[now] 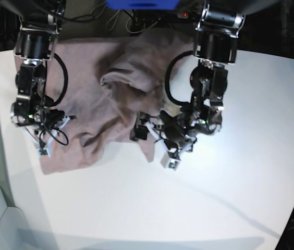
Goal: Layout the t-shirt on the table in an organized manner, then fold the t-shirt properly
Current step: 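Lift the shirt side with the left gripper and fold it toward the right gripper, then pull the folded side back with the left gripper to straighten the fold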
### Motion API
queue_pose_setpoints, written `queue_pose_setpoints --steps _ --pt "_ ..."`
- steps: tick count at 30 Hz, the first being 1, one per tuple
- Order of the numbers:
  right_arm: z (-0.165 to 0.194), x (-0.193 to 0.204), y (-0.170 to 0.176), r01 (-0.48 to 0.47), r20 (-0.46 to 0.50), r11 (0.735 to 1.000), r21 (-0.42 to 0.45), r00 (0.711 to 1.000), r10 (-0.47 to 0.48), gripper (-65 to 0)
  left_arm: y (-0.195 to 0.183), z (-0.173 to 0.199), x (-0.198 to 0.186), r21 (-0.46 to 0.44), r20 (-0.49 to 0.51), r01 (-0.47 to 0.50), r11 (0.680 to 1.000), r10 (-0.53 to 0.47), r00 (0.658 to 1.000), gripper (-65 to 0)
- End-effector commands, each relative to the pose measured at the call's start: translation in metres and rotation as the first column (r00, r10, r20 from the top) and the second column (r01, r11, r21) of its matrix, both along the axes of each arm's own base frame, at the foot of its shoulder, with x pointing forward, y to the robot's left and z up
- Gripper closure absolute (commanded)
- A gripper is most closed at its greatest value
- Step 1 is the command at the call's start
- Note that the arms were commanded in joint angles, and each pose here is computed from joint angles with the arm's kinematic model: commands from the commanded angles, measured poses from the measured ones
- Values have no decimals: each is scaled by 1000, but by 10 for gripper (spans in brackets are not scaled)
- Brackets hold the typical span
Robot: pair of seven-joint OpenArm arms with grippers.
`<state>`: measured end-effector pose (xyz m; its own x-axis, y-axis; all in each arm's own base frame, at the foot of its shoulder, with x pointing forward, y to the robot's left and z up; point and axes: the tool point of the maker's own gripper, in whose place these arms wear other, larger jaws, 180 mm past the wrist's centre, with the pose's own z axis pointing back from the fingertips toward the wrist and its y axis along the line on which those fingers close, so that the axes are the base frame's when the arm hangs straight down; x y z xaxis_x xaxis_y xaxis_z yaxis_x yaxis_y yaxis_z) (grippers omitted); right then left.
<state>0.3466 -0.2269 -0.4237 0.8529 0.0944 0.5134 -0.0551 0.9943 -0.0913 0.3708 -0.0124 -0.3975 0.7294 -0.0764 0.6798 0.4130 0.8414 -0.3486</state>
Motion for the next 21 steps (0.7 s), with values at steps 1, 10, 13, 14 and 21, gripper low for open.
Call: queue_pose_setpoints --steps 1,10,13,14,21 --pt "11 10 -4 4 34 1000 -10 999 -4 0 -7 15 14 -34 49 0 999 2 999 -650" --pt "13 12 -4 4 39 1000 -10 999 -4 0 -13 2 16 -46 13 -3 999 3 1000 -462" --pt "14 12 -4 4 40 1000 -10 999 -4 0 -13 2 16 -47 13 -2 999 3 1000 -288" --pt "14 12 -4 4 40 1000 -10 999 -4 0 -13 2 16 -47 13 -2 999 3 1000 -232" --pt "16 16 -3 2 63 1000 -9 998 -1 0 -11 13 20 -56 45 -11 998 13 999 0"
